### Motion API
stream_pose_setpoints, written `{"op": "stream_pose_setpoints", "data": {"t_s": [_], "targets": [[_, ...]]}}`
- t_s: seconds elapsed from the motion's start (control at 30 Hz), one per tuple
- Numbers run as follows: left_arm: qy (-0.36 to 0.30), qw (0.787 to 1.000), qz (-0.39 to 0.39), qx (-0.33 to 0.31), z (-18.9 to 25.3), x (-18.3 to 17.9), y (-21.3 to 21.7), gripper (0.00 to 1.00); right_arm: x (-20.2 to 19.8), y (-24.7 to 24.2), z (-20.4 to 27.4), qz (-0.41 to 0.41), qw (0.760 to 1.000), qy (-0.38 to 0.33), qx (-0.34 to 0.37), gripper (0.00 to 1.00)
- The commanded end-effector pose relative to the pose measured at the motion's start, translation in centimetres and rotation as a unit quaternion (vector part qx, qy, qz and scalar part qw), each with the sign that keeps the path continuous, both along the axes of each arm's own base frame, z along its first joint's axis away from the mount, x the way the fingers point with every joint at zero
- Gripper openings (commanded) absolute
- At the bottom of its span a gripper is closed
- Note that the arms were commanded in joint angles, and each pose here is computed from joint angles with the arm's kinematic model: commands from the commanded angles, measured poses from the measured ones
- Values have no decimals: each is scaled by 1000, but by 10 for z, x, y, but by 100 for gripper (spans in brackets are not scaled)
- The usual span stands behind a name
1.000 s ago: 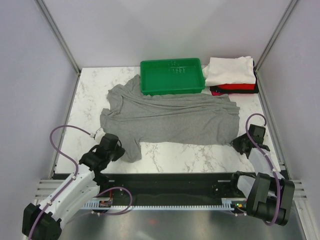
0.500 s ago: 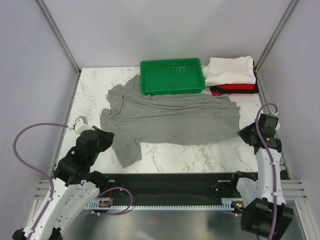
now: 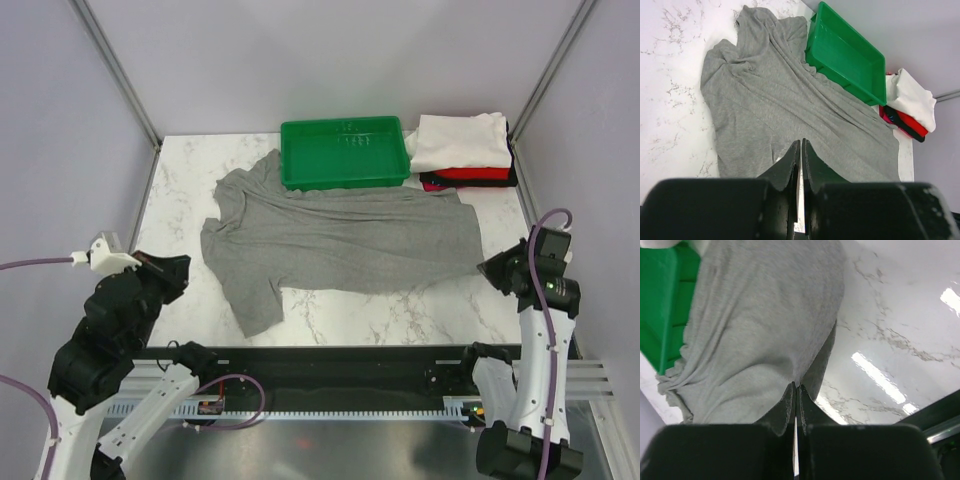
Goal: Fold and stack the t-shirts
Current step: Fold the tshirt
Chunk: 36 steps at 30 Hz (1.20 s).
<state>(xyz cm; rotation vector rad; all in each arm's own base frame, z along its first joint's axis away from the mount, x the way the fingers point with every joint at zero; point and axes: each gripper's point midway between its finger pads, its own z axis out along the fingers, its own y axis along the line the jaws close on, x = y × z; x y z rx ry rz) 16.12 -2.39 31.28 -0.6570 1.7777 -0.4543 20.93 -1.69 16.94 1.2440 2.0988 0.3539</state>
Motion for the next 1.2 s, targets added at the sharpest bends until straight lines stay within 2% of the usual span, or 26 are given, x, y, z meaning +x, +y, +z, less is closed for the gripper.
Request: {"op": "stream_pose_setpoints", "data": {"t_s": [0.0, 0.1, 0.13, 0.2, 0.23, 0.27, 0.37, 0.43, 0.57, 0.83, 0.93, 1.17], "targets": [[7, 999, 10, 43, 3, -2, 11, 9, 20, 4, 55, 28, 998, -59, -10, 0], [22, 999, -11, 39, -3, 1, 0, 9, 10, -8, 62, 16, 997, -47, -65, 0], [42, 998, -16, 42, -19, 4, -3, 10, 7, -12, 57, 10, 996, -39, -74, 0], [76, 997, -18, 27, -46, 6, -12, 33, 7, -11, 48, 16, 997, -31, -74, 0], [107, 994, -22, 29, -75, 12, -19, 51, 8, -6, 38, 26, 997, -29, -62, 0], [129, 991, -35, 20, -91, 14, -28, 57, 8, -2, 33, 32, 998, -29, -51, 0], [210, 976, -54, 12, -147, 20, -49, 64, 11, 6, 13, 44, 998, -33, -30, 0], [252, 966, -52, 20, -181, 18, -51, 65, 11, 6, 7, 49, 998, -27, -31, 0], [275, 958, -80, -3, -209, 19, -70, 65, 12, -3, 0, 49, 997, -5, -55, 0], [371, 923, -98, 22, -272, -4, -80, 61, 19, -6, -17, 48, 997, 10, -52, 0], [385, 918, -90, 35, -283, -16, -78, 54, 20, -9, -22, 49, 997, 19, -58, 0], [395, 913, -73, 77, -288, -15, -71, 59, 23, -8, -33, 53, 997, 21, -50, 0]]}}
